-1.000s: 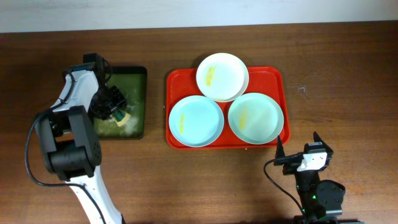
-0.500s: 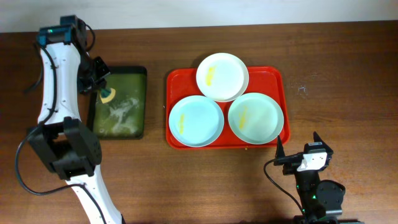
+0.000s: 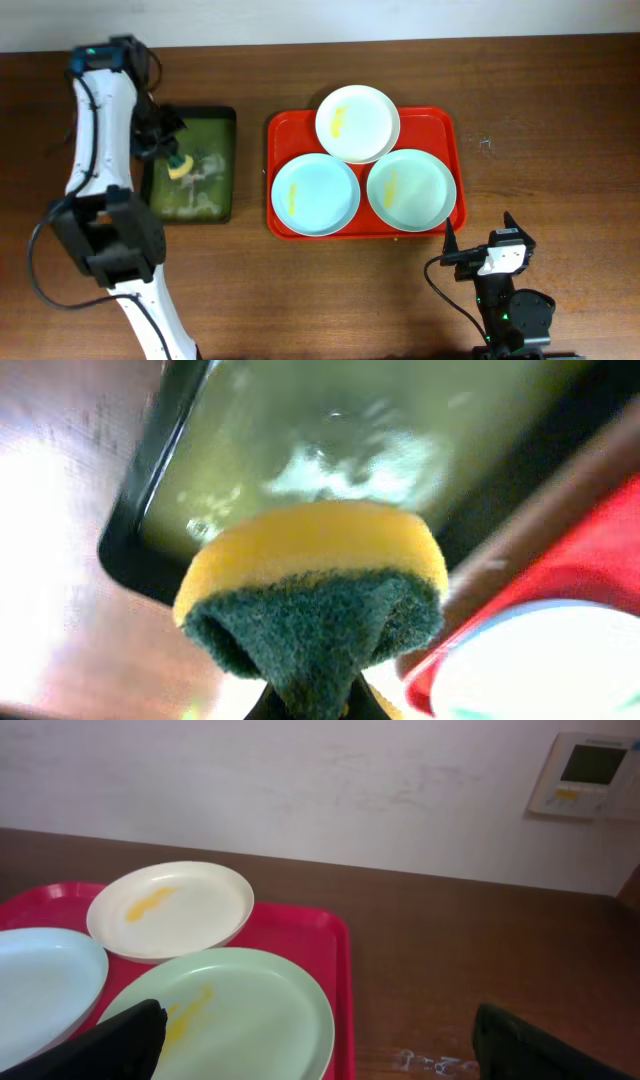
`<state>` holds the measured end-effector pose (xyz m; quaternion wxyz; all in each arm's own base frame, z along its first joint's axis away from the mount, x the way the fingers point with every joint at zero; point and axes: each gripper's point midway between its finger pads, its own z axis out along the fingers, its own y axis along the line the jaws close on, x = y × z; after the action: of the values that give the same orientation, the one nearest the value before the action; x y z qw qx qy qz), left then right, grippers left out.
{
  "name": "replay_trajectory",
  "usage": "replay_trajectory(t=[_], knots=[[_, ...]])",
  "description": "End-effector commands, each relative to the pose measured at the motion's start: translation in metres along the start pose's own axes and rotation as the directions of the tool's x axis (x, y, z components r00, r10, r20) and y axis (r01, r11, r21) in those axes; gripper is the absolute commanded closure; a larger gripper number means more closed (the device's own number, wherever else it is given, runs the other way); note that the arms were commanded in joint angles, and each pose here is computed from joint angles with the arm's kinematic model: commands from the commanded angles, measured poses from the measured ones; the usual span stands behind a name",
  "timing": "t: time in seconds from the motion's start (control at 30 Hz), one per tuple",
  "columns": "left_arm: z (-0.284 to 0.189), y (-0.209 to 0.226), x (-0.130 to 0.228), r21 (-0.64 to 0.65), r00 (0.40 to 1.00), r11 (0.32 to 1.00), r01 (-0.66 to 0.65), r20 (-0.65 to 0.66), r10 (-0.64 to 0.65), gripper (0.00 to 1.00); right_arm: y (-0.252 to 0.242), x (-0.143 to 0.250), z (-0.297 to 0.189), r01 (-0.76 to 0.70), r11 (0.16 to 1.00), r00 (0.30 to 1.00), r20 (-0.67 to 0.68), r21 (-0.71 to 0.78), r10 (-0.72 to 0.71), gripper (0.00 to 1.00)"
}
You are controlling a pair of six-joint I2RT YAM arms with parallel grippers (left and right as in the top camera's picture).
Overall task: Clean dirty plates on tray and stack at the side
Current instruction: 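Carry the sponge with the left gripper onto the light blue plate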
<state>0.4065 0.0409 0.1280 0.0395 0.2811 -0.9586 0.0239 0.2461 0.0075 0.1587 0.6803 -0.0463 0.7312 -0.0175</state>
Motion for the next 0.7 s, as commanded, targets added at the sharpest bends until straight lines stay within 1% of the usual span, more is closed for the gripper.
replay_trajectory(t=[0.0, 0.07, 0.1, 0.13, 0.2, 0.3, 0.4, 0.5, 0.53, 0.57, 0.6, 0.67], knots=[[-0.084, -0.049, 0.017, 0.221, 0.976, 0.959, -0.175, 0.17, 0.138, 1.0, -0.002, 0.003, 0.0, 0.006, 1.0, 1.0, -0.006, 0.012, -0.006, 0.02], [-0.086, -0.065, 0.031, 0.22, 0.967, 0.95, -0.223, 0.176, 0.186, 1.0, -0.002, 0.003, 0.0, 0.006, 1.0, 1.0, -0.007, 0.012, -0.006, 0.02], [-0.081, -0.079, 0.046, 0.205, 0.954, 0.937, -0.283, 0.157, 0.254, 1.0, -0.002, 0.003, 0.0, 0.006, 1.0, 1.0, -0.007, 0.012, -0.006, 0.02], [-0.067, -0.098, 0.068, 0.186, 0.939, 0.922, -0.341, 0.117, 0.323, 1.0, -0.002, 0.003, 0.0, 0.006, 1.0, 1.0, -0.006, 0.012, -0.006, 0.02], [-0.045, -0.121, 0.09, 0.171, 0.914, 0.897, -0.407, 0.082, 0.398, 1.0, -0.002, 0.003, 0.0, 0.006, 1.0, 1.0, -0.006, 0.012, -0.006, 0.02], [0.014, -0.168, 0.134, 0.157, 0.841, 0.827, -0.54, 0.057, 0.539, 1.0, -0.002, 0.003, 0.0, 0.006, 1.0, 1.0, -0.006, 0.012, -0.006, 0.02], [0.067, -0.198, 0.169, 0.163, 0.822, 0.807, -0.568, 0.058, 0.567, 1.0, -0.002, 0.003, 0.0, 0.006, 1.0, 1.0, -0.006, 0.012, -0.006, 0.02], [0.101, -0.211, 0.187, 0.171, 0.785, 0.767, -0.618, 0.087, 0.613, 1.0, -0.002, 0.003, 0.0, 0.006, 1.0, 1.0, -0.007, 0.012, -0.006, 0.02], [0.109, -0.21, 0.183, 0.143, 0.798, 0.785, -0.603, 0.108, 0.593, 1.0, -0.002, 0.003, 0.0, 0.006, 1.0, 1.0, -0.006, 0.012, -0.006, 0.02], [0.114, -0.203, 0.175, 0.086, 0.83, 0.828, -0.554, 0.128, 0.542, 1.0, -0.002, 0.003, 0.0, 0.006, 1.0, 1.0, -0.006, 0.012, -0.006, 0.02], [0.117, -0.196, 0.168, 0.044, 0.852, 0.857, -0.514, 0.143, 0.504, 1.0, -0.002, 0.003, 0.0, 0.006, 1.0, 1.0, -0.006, 0.012, -0.006, 0.02], [0.118, -0.193, 0.165, 0.021, 0.856, 0.864, -0.503, 0.152, 0.494, 0.99, -0.002, 0.003, 0.0, 0.006, 1.0, 1.0, -0.006, 0.012, -0.006, 0.02]])
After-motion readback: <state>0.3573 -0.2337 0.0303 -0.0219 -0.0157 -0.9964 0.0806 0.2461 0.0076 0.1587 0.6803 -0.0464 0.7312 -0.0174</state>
